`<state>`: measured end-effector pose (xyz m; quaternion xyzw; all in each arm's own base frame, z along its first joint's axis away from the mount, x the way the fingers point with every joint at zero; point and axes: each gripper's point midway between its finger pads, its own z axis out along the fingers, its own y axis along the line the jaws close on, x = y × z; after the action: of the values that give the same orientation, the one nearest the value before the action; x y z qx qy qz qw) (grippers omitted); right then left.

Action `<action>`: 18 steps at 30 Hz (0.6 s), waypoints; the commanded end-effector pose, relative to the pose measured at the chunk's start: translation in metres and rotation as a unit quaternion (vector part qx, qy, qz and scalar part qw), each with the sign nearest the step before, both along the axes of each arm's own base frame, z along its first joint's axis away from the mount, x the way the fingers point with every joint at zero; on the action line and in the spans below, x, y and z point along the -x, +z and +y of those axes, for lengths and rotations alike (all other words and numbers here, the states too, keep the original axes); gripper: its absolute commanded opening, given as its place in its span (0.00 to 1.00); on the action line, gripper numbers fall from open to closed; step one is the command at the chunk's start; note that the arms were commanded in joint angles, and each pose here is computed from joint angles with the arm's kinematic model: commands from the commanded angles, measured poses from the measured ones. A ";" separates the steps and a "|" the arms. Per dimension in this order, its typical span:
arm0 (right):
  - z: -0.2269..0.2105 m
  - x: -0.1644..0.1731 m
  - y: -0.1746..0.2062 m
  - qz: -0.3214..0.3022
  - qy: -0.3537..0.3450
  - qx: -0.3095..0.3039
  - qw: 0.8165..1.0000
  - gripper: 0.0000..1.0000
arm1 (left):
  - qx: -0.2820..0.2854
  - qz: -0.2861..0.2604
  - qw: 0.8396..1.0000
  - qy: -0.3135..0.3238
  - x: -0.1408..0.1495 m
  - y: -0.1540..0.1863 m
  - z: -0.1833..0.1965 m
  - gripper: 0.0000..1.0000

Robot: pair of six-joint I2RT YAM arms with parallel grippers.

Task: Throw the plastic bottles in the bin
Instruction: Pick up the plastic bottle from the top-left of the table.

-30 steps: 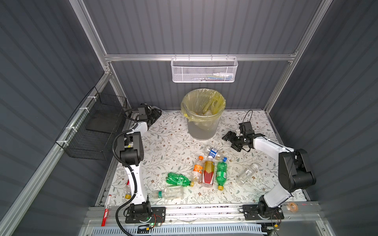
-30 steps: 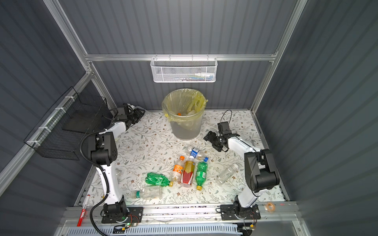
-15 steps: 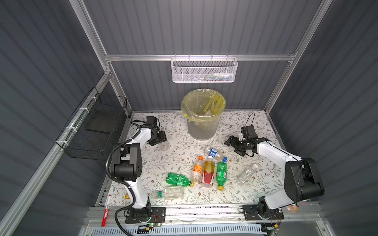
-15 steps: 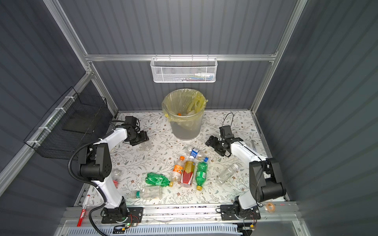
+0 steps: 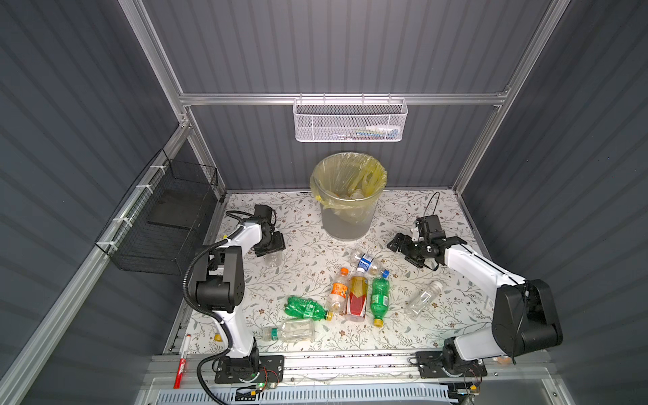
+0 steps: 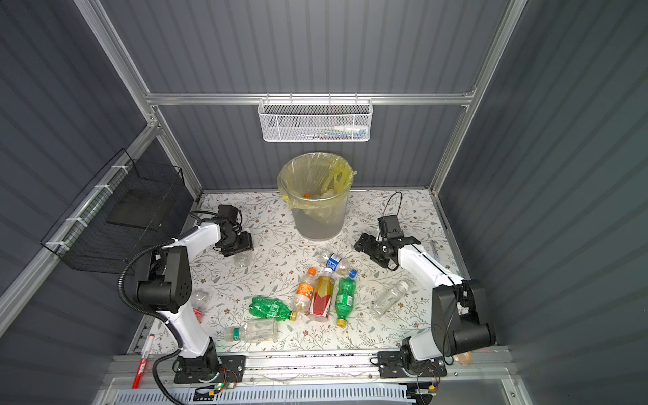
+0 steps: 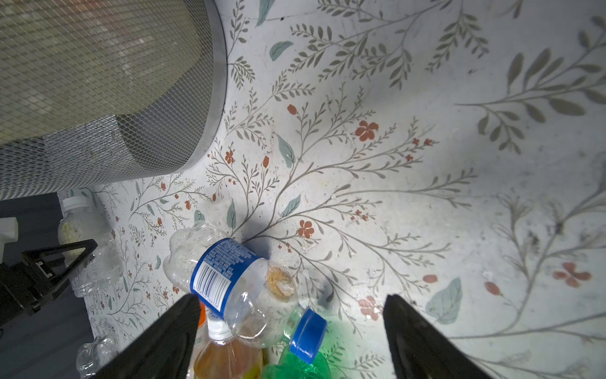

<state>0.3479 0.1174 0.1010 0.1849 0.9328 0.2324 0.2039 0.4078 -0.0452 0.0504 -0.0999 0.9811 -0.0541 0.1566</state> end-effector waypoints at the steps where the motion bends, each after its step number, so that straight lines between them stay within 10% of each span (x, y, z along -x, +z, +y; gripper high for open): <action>1: -0.003 0.003 0.002 -0.003 0.003 0.013 1.000 0.90 | 0.000 -0.021 1.000 -0.003 -0.006 0.006 -0.002 0.61; 10: -0.013 0.006 0.011 -0.006 0.002 0.045 0.999 0.89 | 0.087 -0.241 0.966 -0.047 -0.020 0.125 -0.037 0.59; 15: -0.020 0.004 0.022 -0.027 -0.006 0.063 0.998 0.88 | 0.086 -0.393 0.909 -0.104 -0.014 0.234 -0.059 0.58; 18: -0.024 0.004 0.027 -0.039 -0.009 0.073 0.996 0.88 | 0.080 -0.513 0.847 -0.117 0.005 0.312 -0.058 0.58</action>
<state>0.3414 0.0991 0.1174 0.1761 0.9373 0.1870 0.2357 0.4121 -0.0982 0.2811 0.0034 0.8412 -0.1837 0.5085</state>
